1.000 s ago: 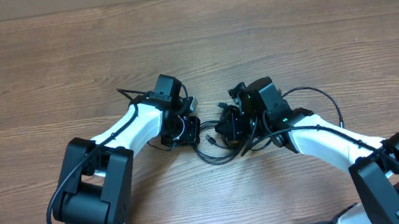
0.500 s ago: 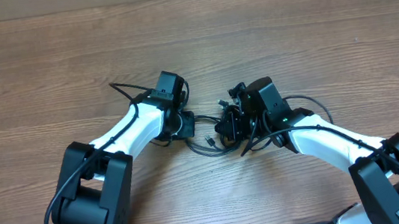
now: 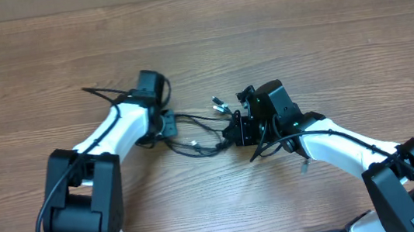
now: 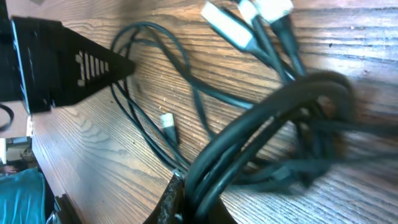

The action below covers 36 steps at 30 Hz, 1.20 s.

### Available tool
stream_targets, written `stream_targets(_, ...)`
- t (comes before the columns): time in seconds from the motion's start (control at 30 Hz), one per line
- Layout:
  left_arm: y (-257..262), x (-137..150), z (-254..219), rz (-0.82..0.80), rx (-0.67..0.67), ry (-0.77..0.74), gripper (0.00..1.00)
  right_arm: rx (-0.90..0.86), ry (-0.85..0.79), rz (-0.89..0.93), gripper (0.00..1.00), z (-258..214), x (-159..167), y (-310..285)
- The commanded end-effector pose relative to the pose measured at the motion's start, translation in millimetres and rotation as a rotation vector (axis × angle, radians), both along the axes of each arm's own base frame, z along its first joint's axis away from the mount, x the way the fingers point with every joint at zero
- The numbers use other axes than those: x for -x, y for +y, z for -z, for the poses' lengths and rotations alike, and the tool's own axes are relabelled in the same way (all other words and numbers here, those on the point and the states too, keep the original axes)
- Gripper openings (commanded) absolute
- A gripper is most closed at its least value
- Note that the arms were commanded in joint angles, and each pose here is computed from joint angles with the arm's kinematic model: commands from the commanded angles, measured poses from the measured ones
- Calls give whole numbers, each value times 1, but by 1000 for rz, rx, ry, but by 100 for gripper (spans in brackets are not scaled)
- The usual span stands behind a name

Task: Untangle cables
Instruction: 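Pull the grippers apart, stretching the cables left and right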

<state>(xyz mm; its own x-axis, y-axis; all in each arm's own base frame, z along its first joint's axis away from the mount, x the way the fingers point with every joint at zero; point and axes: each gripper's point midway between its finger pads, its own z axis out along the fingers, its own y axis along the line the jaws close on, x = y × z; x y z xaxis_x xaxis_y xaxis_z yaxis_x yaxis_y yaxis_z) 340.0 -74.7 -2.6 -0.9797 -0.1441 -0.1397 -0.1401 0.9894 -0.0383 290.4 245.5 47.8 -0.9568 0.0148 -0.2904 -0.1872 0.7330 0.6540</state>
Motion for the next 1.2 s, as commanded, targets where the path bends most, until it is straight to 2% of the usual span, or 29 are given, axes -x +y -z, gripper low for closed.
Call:
stream_targets(0.0, 55, 22, 27, -123, -145, 97, 4, -24, 29, -4, 4, 0, 3, -5)
stream_targets(0.2, 72, 23, 28, -190, -142, 104, 4, -287, 12, -67, 4, -60, -8, -9)
stream_targets(0.3, 73, 23, 28, -193, -142, 106, 4, -323, -11, -17, 4, -74, -20, -30)
stream_targets(0.43, 73, 25, 28, -198, -144, 113, 4, -306, 35, 80, 4, -69, -28, -62)
stream_targets(0.57, 79, 27, 27, -233, -175, 115, 5, -179, 90, 175, 4, -42, -25, -95)
stream_targets(0.7, 82, 28, 27, -246, -175, 118, 5, 87, 185, 336, 4, -1, -15, -139)
stream_targets(0.87, 88, 29, 27, -268, -175, 125, 5, 319, 247, 426, 4, 22, 1, -176)
stream_targets(1.03, 99, 33, 27, -319, -172, 140, 6, 476, 258, 484, 4, 31, 9, -203)
stream_targets(1.17, 106, 36, 28, -353, -151, 152, 6, 457, 285, 512, 4, 31, 11, -201)
